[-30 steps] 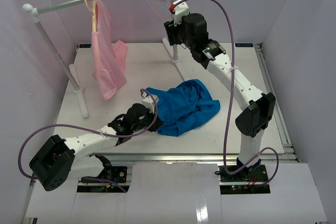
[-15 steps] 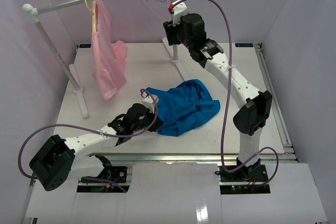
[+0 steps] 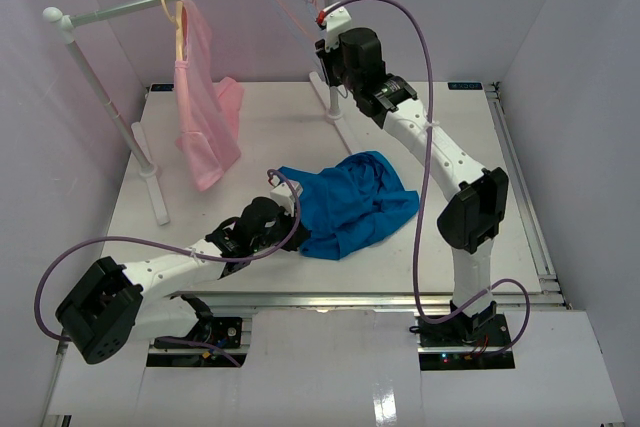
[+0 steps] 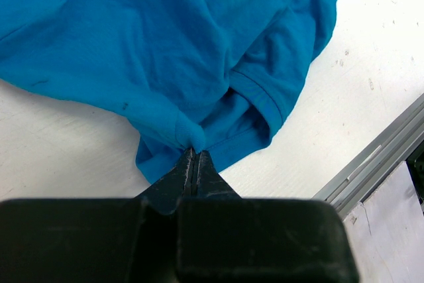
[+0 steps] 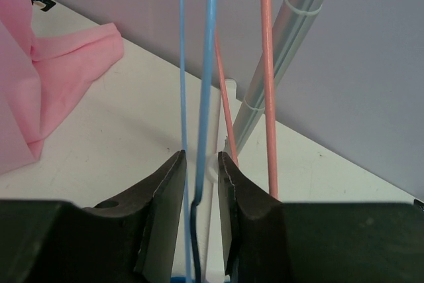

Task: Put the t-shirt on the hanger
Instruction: Pick up the hanger from the clothesline, then place the T-shirt on the hanger.

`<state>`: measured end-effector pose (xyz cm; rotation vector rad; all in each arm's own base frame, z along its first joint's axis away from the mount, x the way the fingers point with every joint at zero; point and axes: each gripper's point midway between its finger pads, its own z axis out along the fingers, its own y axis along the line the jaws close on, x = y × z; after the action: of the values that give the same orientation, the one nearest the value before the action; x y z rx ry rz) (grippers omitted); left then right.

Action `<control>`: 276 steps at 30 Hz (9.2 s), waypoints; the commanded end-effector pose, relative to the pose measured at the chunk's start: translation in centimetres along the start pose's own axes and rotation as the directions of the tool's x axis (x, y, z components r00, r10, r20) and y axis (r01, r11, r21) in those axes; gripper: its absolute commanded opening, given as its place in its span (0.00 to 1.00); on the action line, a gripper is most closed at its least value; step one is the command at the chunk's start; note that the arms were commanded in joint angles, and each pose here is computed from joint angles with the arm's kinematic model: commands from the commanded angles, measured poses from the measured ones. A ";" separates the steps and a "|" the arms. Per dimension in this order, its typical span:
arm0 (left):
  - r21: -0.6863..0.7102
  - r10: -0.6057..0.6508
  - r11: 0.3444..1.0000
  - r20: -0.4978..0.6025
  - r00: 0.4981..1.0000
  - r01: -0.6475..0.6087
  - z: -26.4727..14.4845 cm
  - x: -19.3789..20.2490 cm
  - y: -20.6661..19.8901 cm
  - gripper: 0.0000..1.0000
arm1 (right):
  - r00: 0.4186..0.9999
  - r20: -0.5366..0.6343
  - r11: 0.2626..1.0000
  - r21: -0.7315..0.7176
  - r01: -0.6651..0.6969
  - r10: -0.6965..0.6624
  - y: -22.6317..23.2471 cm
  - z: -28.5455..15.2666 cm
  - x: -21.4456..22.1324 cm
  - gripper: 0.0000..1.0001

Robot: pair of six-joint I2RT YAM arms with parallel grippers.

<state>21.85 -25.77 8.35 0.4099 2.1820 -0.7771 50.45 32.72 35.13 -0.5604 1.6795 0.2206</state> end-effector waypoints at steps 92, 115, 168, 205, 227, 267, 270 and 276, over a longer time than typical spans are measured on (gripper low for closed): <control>-0.313 -0.231 0.910 0.158 0.960 0.271 -0.6 -11.8 4.6 0.00 | 0.917 -0.220 0.879 -0.280 -0.386 0.332 4.2 -38.6 18.6 0.08; -0.280 -0.216 0.927 0.140 0.966 0.248 -0.7 -13.5 3.3 0.00 | 0.922 -0.213 0.790 -0.476 -0.386 0.323 7.7 -39.0 18.3 0.08; 0.493 -0.118 0.870 0.158 0.980 0.025 -11.9 -21.7 -14.5 0.00 | 0.921 0.195 0.780 -0.605 -0.159 0.339 9.5 -30.0 12.1 0.08; 0.183 0.670 0.617 0.388 0.632 -0.766 -18.6 -23.5 -12.5 0.69 | 0.805 0.420 0.713 -0.701 -0.005 0.419 10.5 -36.4 13.0 0.08; 0.518 0.731 0.443 0.264 0.629 -0.732 -12.0 -13.8 -12.6 0.65 | 0.831 0.366 0.633 -0.774 0.022 0.419 12.3 -36.7 13.4 0.08; 0.374 0.502 0.769 0.150 0.852 -0.519 -7.9 -14.9 -11.0 0.00 | 0.824 0.160 0.834 -0.214 -0.509 0.544 2.6 -30.5 17.1 0.80; 0.336 0.464 0.799 0.184 0.867 -0.499 -8.0 -16.0 -11.0 0.00 | 0.796 0.167 0.808 -0.231 -0.542 0.581 2.8 -30.5 17.1 0.81; 0.295 0.438 0.824 0.209 0.874 -0.484 -8.5 -16.5 -10.6 0.00 | 0.792 0.098 0.777 -0.301 -0.553 0.602 4.6 -30.6 17.3 0.74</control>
<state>21.95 -29.37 27.29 1.1012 1.7599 -0.8841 20.43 18.18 22.01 -0.1928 1.6200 0.8563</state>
